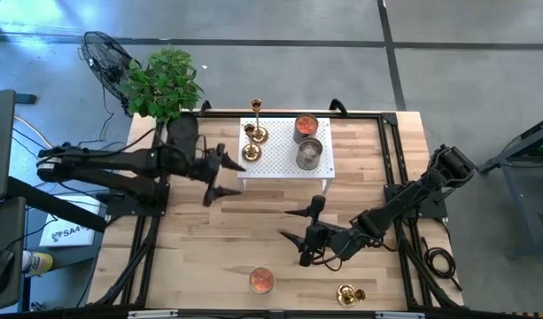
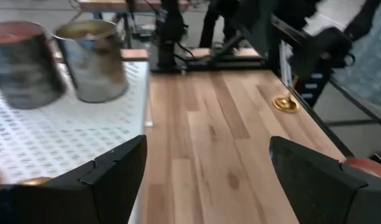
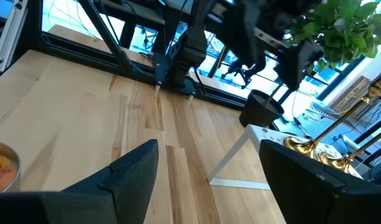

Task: Pick & Place candle stick holders
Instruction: Put the orange candle on the shelf

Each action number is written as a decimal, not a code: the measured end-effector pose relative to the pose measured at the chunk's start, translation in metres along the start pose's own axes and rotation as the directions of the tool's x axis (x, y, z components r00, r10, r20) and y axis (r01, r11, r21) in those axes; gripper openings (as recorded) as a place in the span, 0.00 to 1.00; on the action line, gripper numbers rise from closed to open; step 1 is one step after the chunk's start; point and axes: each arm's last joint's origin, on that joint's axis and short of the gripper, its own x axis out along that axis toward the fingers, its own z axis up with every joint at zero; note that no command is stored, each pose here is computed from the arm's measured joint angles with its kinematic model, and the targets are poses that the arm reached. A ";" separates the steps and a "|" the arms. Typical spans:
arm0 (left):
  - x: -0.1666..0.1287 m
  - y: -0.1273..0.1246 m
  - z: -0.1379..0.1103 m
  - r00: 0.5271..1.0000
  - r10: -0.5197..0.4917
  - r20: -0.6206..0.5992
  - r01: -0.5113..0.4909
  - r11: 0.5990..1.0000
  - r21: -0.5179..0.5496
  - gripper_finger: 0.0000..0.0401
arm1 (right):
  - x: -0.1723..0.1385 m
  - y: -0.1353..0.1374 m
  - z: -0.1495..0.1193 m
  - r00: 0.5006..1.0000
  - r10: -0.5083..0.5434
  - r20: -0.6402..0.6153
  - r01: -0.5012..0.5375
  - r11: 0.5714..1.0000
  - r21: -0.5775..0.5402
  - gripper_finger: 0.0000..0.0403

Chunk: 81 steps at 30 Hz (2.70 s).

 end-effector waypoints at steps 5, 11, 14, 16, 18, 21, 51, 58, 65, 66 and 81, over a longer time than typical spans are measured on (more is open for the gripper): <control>0.002 -0.017 -0.002 0.999 -0.022 -0.023 0.022 1.000 -0.004 0.83 | 0.000 0.000 0.000 1.000 0.001 0.000 -0.001 1.000 0.002 0.68; 0.003 -0.026 -0.002 1.000 0.011 -0.027 -0.013 0.998 -0.056 0.84 | 0.000 0.000 0.000 1.000 0.001 0.001 -0.001 1.000 0.026 0.68; 0.003 -0.027 -0.005 0.999 0.014 -0.048 -0.018 0.996 -0.088 0.89 | 0.000 0.000 0.000 1.000 0.001 0.001 -0.001 1.000 0.031 0.68; 0.004 -0.026 -0.008 0.997 0.026 -0.079 -0.033 0.995 -0.090 0.94 | 0.000 0.000 0.000 1.000 0.001 0.001 -0.001 0.999 0.044 0.68; 0.004 -0.026 -0.009 0.995 0.037 -0.091 -0.045 0.995 -0.084 0.98 | 0.000 0.000 0.000 1.000 0.001 0.001 -0.001 0.999 0.047 0.68; 0.007 -0.026 -0.011 0.994 0.030 -0.107 -0.039 0.996 -0.084 0.98 | 0.000 0.000 0.000 1.000 0.006 0.002 -0.006 0.999 0.047 0.68; 0.034 -0.110 -0.046 0.879 -0.364 -0.307 0.330 0.931 -0.159 1.00 | 0.009 -0.005 -0.001 0.993 0.113 0.013 -0.114 0.988 0.108 0.68; 0.031 -0.128 -0.051 0.891 -0.325 -0.317 0.311 0.946 -0.096 1.00 | 0.016 -0.010 -0.001 0.980 0.196 0.028 -0.198 0.964 0.179 0.68; 0.045 -0.142 -0.061 0.914 -0.269 -0.302 0.255 0.963 -0.088 1.00 | 0.016 -0.009 0.004 0.963 0.257 0.081 -0.268 0.942 0.202 0.68; 0.049 -0.144 -0.063 0.915 -0.274 -0.296 0.258 0.962 -0.092 1.00 | 0.016 -0.009 0.004 0.962 0.262 0.083 -0.273 0.940 0.202 0.68; 0.086 -0.161 -0.087 0.892 -0.375 -0.251 0.347 0.926 -0.152 1.00 | 0.015 -0.006 0.006 0.924 0.363 0.123 -0.383 0.875 0.296 0.68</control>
